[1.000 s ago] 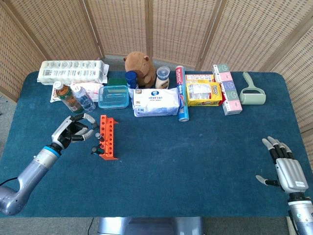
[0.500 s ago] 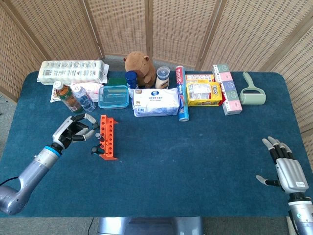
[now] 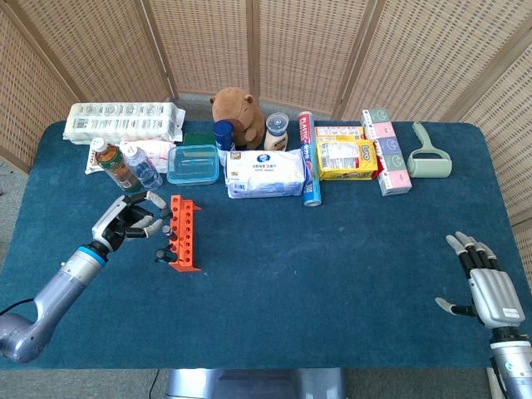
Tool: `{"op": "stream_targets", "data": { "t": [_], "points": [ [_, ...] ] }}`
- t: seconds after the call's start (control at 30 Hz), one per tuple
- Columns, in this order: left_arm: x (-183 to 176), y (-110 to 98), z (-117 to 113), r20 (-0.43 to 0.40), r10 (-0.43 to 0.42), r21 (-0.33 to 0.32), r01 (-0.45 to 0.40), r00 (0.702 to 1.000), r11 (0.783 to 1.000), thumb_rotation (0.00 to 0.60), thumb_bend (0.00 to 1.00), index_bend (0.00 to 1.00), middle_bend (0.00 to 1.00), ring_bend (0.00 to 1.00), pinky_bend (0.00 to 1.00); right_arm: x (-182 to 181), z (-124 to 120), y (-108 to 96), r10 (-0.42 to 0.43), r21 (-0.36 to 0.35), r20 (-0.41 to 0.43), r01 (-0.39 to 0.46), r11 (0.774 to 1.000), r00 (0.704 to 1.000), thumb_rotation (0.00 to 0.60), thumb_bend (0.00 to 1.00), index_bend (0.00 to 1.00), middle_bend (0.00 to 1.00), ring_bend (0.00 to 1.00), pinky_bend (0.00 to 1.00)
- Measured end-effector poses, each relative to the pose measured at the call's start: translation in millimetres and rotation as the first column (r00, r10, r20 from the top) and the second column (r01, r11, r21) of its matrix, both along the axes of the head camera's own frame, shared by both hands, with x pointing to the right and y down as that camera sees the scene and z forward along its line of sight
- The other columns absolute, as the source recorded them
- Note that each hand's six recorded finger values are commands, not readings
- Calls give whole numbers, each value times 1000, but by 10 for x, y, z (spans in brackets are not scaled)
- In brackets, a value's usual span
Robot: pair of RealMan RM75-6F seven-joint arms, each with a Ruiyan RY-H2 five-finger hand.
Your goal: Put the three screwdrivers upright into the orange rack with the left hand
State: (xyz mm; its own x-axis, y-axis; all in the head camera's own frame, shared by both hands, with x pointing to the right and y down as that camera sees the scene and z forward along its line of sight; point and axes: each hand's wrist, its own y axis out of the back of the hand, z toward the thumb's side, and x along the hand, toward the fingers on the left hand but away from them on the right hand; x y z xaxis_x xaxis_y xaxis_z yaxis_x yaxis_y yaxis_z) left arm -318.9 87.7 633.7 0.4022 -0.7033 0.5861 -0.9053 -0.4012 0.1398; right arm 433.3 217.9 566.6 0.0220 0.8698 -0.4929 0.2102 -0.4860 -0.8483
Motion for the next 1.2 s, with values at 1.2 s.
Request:
{"op": "stream_targets", "data": {
  "t": [1.2],
  "points": [
    [6,1,173,-30,-27,-25,27,999,999,600,379,687,1000,1000,1000,20,-12,-7,5,3,4,-5,1000,1000,600,21,0,32,15,9]
  ]
}}
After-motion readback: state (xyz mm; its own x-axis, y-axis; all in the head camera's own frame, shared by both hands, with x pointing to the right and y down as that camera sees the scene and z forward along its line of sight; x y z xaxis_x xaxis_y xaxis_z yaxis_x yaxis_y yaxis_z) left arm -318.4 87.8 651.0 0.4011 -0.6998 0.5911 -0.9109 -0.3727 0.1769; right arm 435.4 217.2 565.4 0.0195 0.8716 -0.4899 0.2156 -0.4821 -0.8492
